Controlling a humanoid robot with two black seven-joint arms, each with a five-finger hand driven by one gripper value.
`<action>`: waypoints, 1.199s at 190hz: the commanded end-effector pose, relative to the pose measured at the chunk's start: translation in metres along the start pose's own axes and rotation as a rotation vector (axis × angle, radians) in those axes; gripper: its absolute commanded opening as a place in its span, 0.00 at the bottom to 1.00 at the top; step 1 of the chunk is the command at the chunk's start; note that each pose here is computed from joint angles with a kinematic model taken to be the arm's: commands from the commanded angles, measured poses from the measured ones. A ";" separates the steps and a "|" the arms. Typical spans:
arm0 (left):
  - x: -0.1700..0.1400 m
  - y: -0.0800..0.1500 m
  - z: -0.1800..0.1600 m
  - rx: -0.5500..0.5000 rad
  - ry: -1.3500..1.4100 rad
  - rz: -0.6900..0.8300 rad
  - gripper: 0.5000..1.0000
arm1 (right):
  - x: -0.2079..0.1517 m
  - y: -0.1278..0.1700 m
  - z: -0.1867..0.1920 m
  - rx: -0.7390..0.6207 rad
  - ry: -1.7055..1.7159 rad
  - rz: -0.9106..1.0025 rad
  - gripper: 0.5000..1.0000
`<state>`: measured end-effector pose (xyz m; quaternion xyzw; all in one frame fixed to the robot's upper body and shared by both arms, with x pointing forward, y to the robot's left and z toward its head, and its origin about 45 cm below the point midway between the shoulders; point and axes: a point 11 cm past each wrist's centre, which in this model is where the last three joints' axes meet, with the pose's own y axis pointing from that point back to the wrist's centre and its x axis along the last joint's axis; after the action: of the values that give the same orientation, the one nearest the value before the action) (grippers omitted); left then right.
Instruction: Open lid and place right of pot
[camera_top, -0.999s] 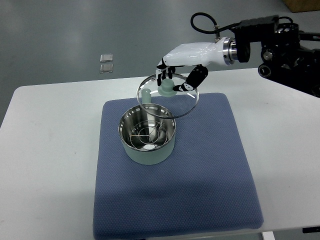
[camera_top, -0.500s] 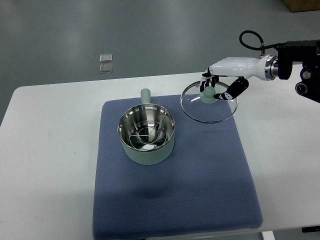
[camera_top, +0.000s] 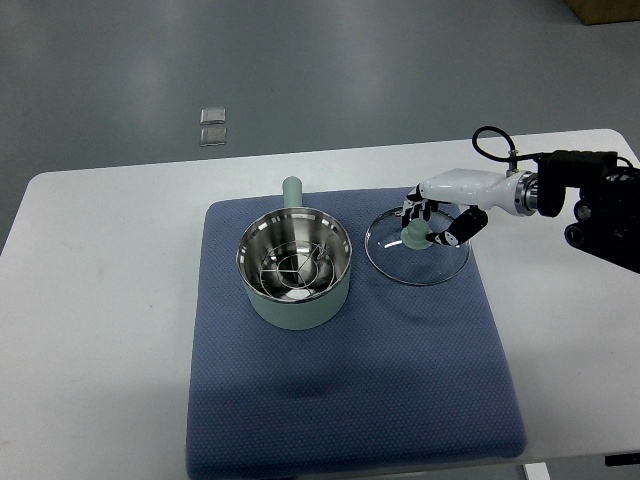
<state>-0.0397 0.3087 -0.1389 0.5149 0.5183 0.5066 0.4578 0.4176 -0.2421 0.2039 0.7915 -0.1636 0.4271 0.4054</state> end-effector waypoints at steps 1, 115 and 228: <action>0.000 0.000 0.000 0.000 -0.001 -0.002 1.00 | -0.006 -0.003 0.001 -0.004 -0.007 0.000 0.19; 0.000 0.000 0.000 0.000 -0.001 0.000 1.00 | 0.029 0.009 0.006 -0.013 -0.018 0.067 0.86; -0.001 0.000 0.000 0.000 -0.001 -0.003 1.00 | 0.083 0.013 0.011 0.391 -1.381 0.606 0.86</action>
<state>-0.0396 0.3079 -0.1389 0.5146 0.5186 0.5058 0.4587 0.4613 -0.2475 0.2913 0.8845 -0.4618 0.0628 0.0218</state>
